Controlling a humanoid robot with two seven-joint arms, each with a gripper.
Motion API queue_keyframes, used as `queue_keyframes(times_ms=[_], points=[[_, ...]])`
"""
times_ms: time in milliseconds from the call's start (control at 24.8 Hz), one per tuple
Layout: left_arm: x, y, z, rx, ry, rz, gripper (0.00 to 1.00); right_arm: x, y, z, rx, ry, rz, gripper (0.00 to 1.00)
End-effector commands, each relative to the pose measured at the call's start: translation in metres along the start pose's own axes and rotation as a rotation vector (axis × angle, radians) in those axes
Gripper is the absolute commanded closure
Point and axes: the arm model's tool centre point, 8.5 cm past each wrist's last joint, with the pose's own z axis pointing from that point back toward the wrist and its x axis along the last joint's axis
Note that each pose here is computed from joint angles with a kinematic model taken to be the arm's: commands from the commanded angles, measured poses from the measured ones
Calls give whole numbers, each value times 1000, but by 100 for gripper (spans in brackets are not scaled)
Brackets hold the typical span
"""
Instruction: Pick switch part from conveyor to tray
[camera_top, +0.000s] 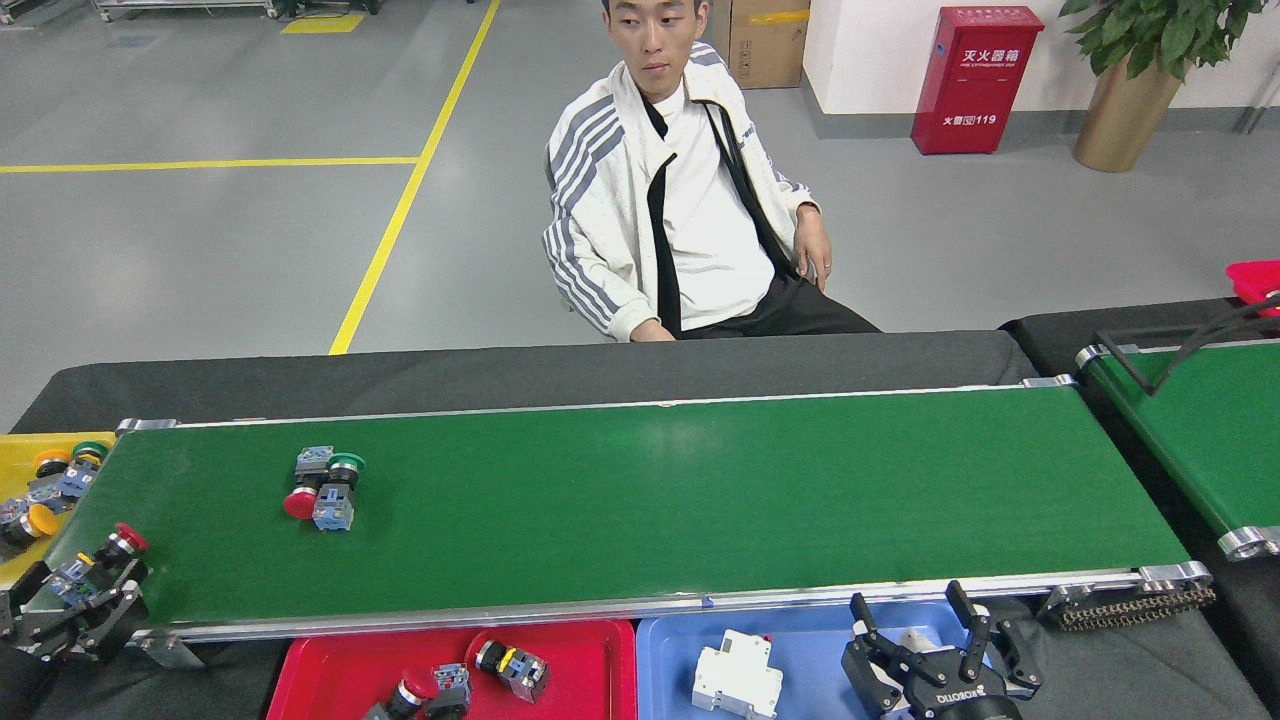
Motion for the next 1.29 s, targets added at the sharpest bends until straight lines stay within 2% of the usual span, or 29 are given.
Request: queue_keyframes(times_ms=[0, 40, 121, 161, 322, 443, 523, 644, 765, 805, 886, 1007, 1128, 1248], points=[[-12, 13, -3, 52, 46, -30, 10, 0, -8, -2, -24, -6, 3, 4], [-11, 13, -3, 54, 37, -33, 26, 0, -8, -2, -24, -8, 5, 4], [-7, 13, -2, 53, -16, -28, 73, 0, -7, -2, -23, -6, 5, 4], [-2, 13, -1, 55, -74, -12, 88, 0, -7, -2, -23, -5, 5, 4], [9, 13, 4, 126, -155, 14, 96, -1, -6, -1, -19, -4, 7, 4], [19, 11, 17, 169, -204, -37, 97, -2, -8, -1, -23, 0, 6, 4], [36, 15, 31, 221, -279, -49, 97, -3, -8, -1, -23, 3, 7, 4], [72, 20, 74, 302, -437, -56, 96, -5, -7, 0, -22, 8, 7, 4], [114, 18, 123, 327, -587, -104, 93, -15, -9, 2, -25, 35, 11, 4], [133, 12, 147, 312, -648, -115, 87, -19, -9, 2, -26, 47, 12, 4], [170, -1, 171, 271, -723, -102, 67, -23, -10, 3, -29, 56, 15, 4], [212, -4, 182, 250, -739, -61, 0, -28, -11, 4, -28, 63, 24, 4], [233, -8, 185, 264, -719, 16, 0, -35, -12, 6, -30, 78, 33, 4], [226, -5, 181, 274, -695, 13, 0, -39, -12, 7, -29, 84, 37, 4]])
